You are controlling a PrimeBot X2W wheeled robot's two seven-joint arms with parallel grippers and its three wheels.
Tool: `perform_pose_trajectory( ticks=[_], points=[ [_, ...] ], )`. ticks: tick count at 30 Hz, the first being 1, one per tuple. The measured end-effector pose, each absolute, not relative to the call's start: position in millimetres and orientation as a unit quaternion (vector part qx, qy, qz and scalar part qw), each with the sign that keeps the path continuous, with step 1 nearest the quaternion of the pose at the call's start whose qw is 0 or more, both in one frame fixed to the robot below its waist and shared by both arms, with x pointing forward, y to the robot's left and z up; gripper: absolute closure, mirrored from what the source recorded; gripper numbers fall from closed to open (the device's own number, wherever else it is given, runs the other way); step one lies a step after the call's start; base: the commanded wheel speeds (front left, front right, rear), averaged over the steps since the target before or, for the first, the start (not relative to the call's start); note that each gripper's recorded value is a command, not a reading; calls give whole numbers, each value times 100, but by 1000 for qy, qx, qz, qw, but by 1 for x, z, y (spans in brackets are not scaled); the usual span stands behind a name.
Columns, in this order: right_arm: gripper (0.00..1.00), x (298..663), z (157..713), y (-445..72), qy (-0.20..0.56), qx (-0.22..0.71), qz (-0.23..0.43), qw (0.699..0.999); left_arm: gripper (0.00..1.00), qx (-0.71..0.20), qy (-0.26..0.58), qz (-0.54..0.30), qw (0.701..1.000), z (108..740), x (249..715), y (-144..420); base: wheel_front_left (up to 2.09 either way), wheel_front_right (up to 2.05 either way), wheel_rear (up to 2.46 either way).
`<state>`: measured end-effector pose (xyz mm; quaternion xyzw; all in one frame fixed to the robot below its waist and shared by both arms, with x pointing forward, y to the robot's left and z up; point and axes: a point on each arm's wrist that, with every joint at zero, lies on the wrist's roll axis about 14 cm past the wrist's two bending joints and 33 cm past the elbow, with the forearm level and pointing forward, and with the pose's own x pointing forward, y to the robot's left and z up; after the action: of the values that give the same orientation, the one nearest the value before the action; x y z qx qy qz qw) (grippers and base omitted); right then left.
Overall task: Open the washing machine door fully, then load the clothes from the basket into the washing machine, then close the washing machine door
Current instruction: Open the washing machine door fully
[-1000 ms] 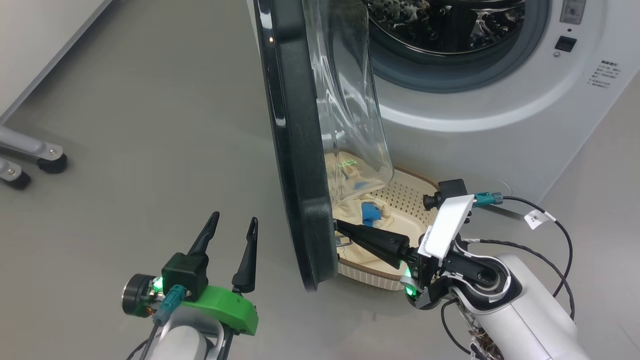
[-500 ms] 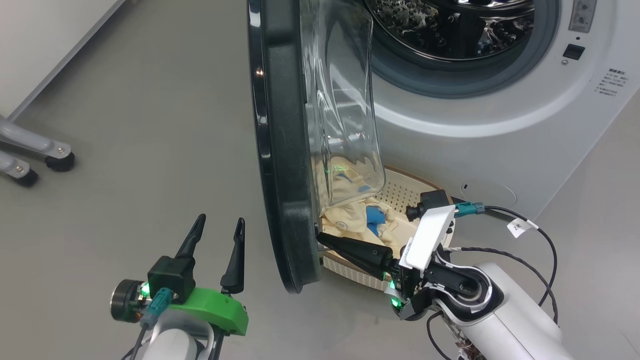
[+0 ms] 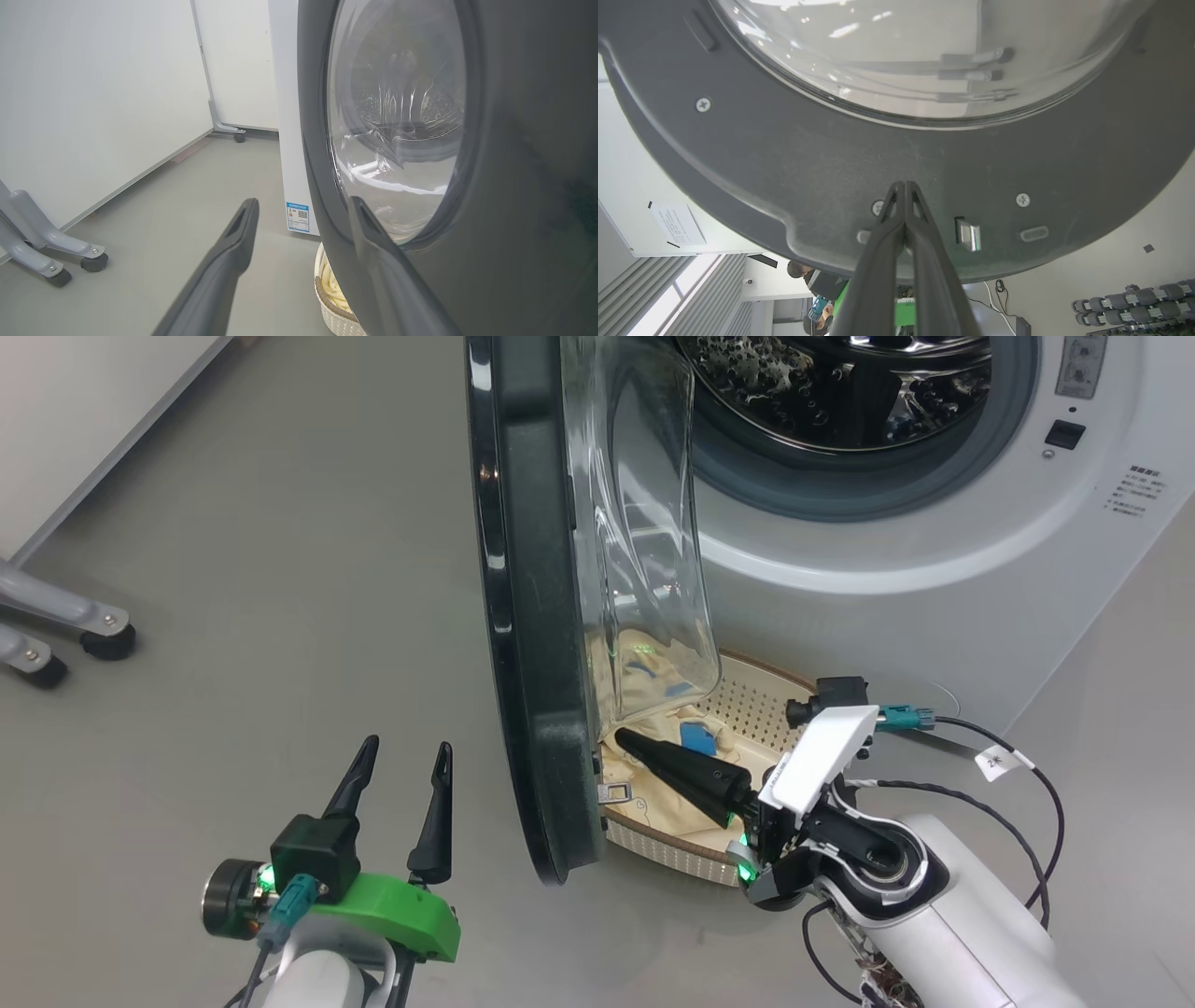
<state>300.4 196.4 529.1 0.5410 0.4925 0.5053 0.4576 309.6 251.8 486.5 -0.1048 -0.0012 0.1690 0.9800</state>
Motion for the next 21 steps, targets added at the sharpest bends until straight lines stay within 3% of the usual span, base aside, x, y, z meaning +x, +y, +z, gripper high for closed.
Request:
perform_pose_trajectory(
  ticks=[9,10,11,12,13,21],
  points=[
    [100,340,553,181,420,593,481,491,0,-107,0,174,979,484,305,254,0,0,0],
    [94,348,557,177,405,601,475,499,0,-107,2,174,979,482,305,253,0,0,0],
    [61,354,562,173,391,610,470,504,0,-108,2,173,979,482,305,253,0,0,0],
    [20,360,566,168,377,618,465,510,0,-107,2,172,979,482,305,252,0,0,0],
    [0,367,568,162,361,623,457,521,0,-106,2,171,980,482,305,252,0,0,0],
    [0,401,554,106,279,587,405,643,0,-110,-3,166,980,484,306,250,0,0,0]
  ],
)
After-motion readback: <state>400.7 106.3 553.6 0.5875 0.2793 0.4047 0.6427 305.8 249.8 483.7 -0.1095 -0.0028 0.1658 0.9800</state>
